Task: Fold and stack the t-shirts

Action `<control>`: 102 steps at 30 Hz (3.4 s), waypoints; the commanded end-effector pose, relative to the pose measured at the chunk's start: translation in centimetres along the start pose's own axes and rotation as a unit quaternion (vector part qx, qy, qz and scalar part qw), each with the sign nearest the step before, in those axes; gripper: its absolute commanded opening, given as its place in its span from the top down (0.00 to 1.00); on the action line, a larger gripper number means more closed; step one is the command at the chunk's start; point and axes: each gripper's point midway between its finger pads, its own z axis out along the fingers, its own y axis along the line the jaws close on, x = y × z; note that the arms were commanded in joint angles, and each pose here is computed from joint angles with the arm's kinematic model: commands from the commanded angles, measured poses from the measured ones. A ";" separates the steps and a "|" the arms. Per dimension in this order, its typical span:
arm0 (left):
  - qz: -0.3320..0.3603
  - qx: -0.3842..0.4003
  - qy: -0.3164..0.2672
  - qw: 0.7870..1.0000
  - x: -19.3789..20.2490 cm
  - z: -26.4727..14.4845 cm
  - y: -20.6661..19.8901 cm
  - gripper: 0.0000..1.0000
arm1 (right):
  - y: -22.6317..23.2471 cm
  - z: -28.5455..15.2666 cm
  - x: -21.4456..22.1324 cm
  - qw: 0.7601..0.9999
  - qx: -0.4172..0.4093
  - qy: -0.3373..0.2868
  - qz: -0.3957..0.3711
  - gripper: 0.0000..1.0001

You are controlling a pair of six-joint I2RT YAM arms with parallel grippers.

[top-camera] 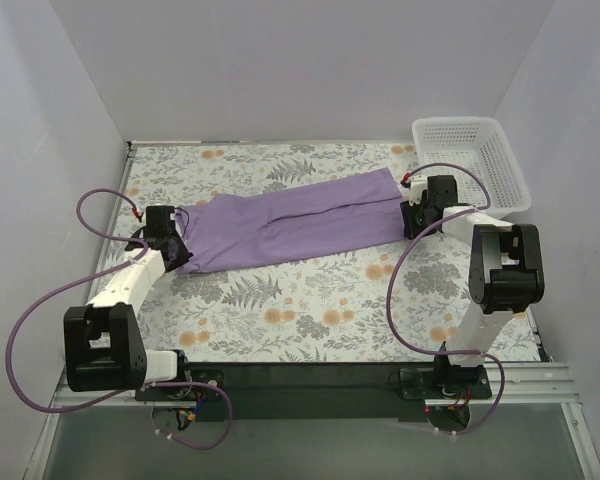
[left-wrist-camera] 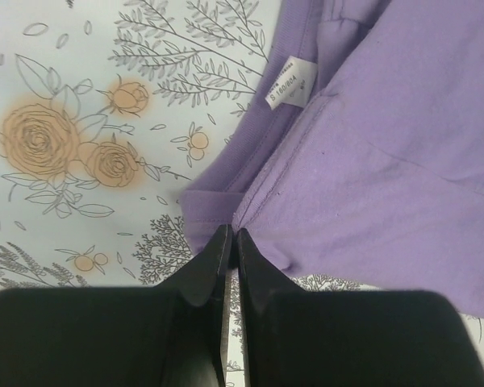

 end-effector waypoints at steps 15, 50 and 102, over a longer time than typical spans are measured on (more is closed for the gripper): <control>-0.010 -0.090 -0.075 0.993 -3.7 -1.5 4.0 1.00 | 0.9 -3.5 2.1 1.000 -0.003 0.007 -0.024 0.97; 0.014 -0.112 0.101 0.988 -0.6 -2.3 2.6 0.56 | -0.3 -13.1 10.6 0.993 -0.091 0.001 -0.075 0.52; -0.072 0.075 -0.151 0.983 -29.4 8.6 -12.6 0.33 | 19.5 -12.0 3.2 0.860 -0.322 -0.096 -0.384 0.30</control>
